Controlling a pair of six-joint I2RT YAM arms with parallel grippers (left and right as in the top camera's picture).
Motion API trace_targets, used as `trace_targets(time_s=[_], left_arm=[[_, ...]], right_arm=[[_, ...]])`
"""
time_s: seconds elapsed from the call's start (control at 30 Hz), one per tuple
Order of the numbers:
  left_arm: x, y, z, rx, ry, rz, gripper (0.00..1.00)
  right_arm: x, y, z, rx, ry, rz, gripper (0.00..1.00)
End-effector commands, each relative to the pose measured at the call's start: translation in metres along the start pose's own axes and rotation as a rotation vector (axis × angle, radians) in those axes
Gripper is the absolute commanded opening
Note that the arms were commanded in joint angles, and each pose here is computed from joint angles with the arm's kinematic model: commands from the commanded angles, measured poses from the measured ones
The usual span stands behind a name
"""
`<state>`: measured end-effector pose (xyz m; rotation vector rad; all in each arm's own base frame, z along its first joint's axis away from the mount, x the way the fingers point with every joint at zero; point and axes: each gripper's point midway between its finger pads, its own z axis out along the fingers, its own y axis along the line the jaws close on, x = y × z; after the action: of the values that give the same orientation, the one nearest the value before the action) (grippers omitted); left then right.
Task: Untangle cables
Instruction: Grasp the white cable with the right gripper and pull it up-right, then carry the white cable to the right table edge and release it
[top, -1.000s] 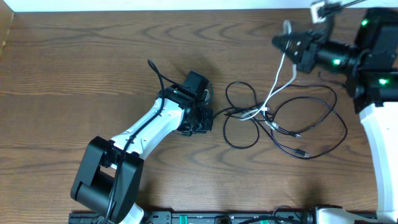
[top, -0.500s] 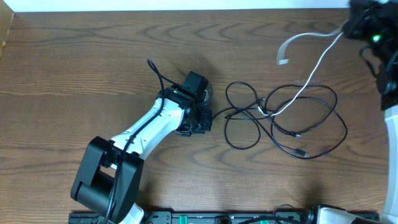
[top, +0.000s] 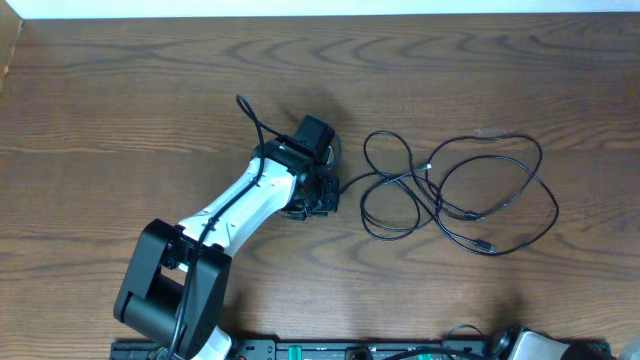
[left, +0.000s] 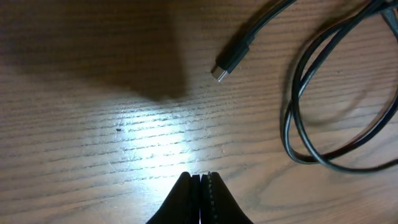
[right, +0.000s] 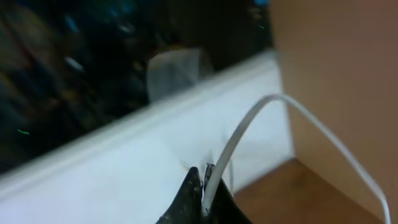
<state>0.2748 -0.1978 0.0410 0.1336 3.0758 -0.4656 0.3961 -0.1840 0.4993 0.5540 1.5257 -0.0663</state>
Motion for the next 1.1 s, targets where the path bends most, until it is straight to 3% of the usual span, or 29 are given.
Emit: trace_targets(time_s=[0.0, 0.3, 0.67, 1.07], left_arm=[[-0.002, -0.001, -0.004, -0.005, -0.014, 0.018, 0.07], [0.001, 0.000, -0.004, -0.009, -0.003, 0.012, 0.07], [0.003, 0.001, -0.004, -0.013, 0.006, 0.009, 0.07], [0.003, 0.001, -0.004, -0.013, 0.005, 0.009, 0.08]], right_arm=[[0.031, -0.033, 0.022, 0.116, 0.099, -0.120, 0.01], [0.132, -0.098, 0.061, 0.325, 0.401, -0.166, 0.01], [0.183, -0.165, 0.071, 0.450, 0.552, -0.129, 0.01], [0.231, -0.249, 0.041, 0.644, 0.732, -0.011, 0.01]])
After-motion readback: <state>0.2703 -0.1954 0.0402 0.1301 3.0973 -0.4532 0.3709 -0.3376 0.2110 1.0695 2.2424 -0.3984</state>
